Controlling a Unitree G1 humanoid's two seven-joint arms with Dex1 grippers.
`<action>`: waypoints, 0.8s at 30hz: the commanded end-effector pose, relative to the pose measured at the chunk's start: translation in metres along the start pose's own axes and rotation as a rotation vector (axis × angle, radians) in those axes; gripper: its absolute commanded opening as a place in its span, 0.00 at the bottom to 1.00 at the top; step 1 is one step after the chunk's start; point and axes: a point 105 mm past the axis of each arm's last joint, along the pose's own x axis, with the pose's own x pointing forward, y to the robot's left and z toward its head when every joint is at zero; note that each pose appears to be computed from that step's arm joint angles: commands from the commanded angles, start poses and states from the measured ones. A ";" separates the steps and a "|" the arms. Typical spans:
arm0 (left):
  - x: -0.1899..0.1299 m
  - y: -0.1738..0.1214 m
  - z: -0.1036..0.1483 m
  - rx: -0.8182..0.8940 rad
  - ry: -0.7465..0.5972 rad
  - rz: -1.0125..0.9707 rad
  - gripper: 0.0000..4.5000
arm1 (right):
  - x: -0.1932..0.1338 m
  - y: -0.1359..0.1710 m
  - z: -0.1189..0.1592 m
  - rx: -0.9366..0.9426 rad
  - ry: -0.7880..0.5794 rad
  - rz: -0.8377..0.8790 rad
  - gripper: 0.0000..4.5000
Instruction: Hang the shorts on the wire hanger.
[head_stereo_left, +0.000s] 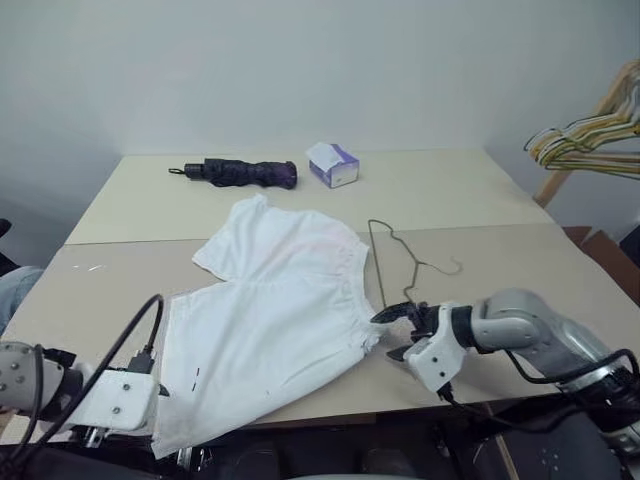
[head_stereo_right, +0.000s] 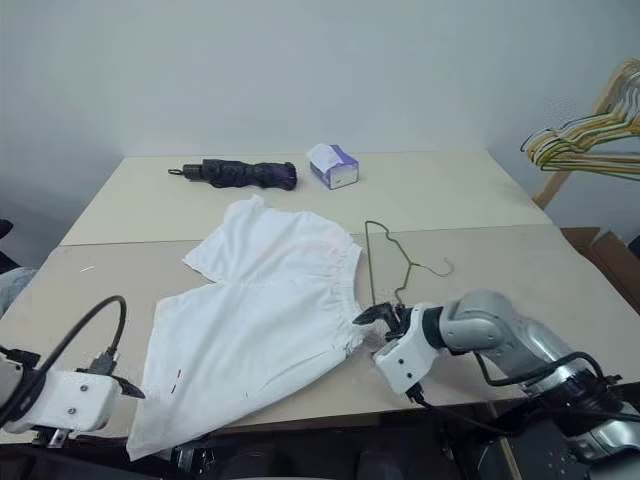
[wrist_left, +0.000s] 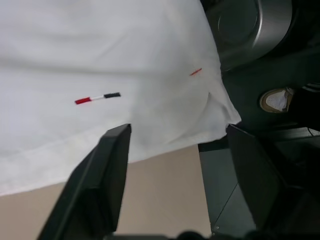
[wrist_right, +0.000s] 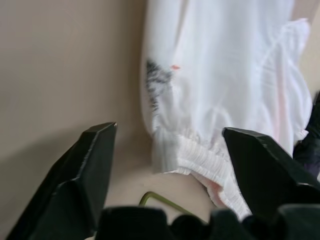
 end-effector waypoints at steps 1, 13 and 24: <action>-0.023 0.022 0.011 0.011 -0.099 0.138 0.99 | -0.025 -0.036 -0.009 0.257 0.040 -0.169 1.00; -0.023 0.100 0.085 0.048 -0.554 0.470 0.99 | -0.002 -0.048 -0.099 1.091 0.288 -0.503 1.00; -0.013 0.119 0.112 0.065 -0.635 0.511 0.99 | 0.029 0.007 -0.117 1.245 0.415 -0.416 1.00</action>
